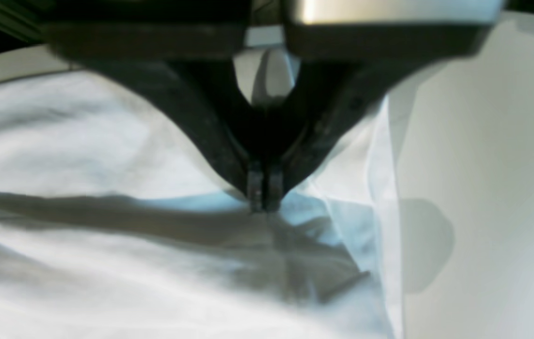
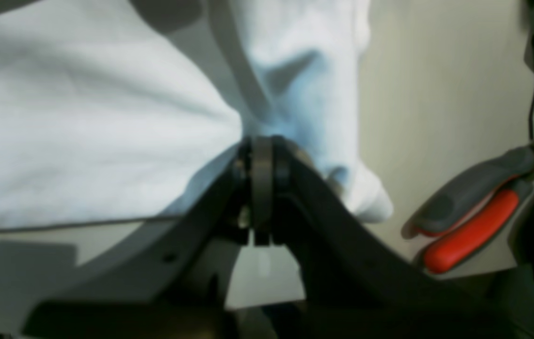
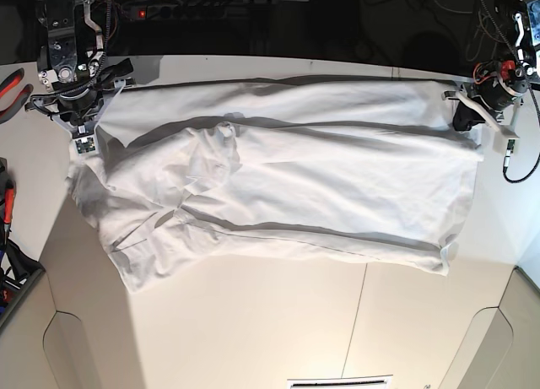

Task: Layout the t-shirt on the table in an organized manner, then fold the t-shirt properly
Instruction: 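Hold the shirt edge with both grippers and smooth it flat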

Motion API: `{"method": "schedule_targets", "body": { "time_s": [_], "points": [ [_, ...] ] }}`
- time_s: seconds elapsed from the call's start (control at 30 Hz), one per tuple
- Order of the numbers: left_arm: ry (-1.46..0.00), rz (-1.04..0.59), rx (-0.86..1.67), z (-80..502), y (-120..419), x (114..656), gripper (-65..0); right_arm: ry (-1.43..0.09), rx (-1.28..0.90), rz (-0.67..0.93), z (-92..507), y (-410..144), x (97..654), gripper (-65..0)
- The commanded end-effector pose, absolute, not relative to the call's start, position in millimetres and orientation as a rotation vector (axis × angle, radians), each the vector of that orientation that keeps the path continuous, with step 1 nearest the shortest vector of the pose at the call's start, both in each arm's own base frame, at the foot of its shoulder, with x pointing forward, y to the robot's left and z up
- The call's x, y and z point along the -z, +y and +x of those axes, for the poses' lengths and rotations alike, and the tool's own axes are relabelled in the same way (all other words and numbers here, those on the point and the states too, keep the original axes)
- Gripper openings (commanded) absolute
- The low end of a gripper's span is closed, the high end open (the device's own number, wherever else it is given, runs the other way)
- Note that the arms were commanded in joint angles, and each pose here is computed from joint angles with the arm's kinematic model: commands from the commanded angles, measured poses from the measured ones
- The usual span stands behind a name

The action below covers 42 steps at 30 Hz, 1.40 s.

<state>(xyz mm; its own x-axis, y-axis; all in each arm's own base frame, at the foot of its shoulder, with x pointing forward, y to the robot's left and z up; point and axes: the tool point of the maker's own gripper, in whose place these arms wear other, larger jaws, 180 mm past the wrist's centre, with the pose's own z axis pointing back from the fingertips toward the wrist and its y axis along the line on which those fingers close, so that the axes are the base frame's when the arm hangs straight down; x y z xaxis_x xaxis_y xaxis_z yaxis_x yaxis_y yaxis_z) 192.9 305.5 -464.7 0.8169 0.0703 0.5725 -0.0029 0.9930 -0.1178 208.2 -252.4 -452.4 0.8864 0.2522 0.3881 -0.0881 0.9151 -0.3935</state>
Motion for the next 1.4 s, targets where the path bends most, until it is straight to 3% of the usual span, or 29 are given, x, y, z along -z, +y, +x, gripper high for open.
{"method": "schedule_targets", "body": {
  "time_s": [0.0,0.17,0.8,1.03,1.37],
  "points": [
    [-0.523,-0.052,-0.047,172,324,471,-65.0,-0.452,-0.183,-0.395,207,-258,448,-65.0],
    [-0.604,-0.093,-0.131,178,339,453,-65.0,-0.442,-0.183,-0.396,202,-258,450,-65.0],
    [-0.616,-0.146,-0.15,177,335,449,-65.0,-0.384,-0.172,-0.396,190,-260,454,-65.0],
    [-0.698,-0.206,-0.189,192,329,437,-65.0,-0.404,-0.173,-0.396,195,-259,450,-65.0],
    [-0.82,-0.204,-0.083,221,316,395,-65.0,-0.671,-0.188,-0.394,242,-235,372,-65.0]
  ]
}}
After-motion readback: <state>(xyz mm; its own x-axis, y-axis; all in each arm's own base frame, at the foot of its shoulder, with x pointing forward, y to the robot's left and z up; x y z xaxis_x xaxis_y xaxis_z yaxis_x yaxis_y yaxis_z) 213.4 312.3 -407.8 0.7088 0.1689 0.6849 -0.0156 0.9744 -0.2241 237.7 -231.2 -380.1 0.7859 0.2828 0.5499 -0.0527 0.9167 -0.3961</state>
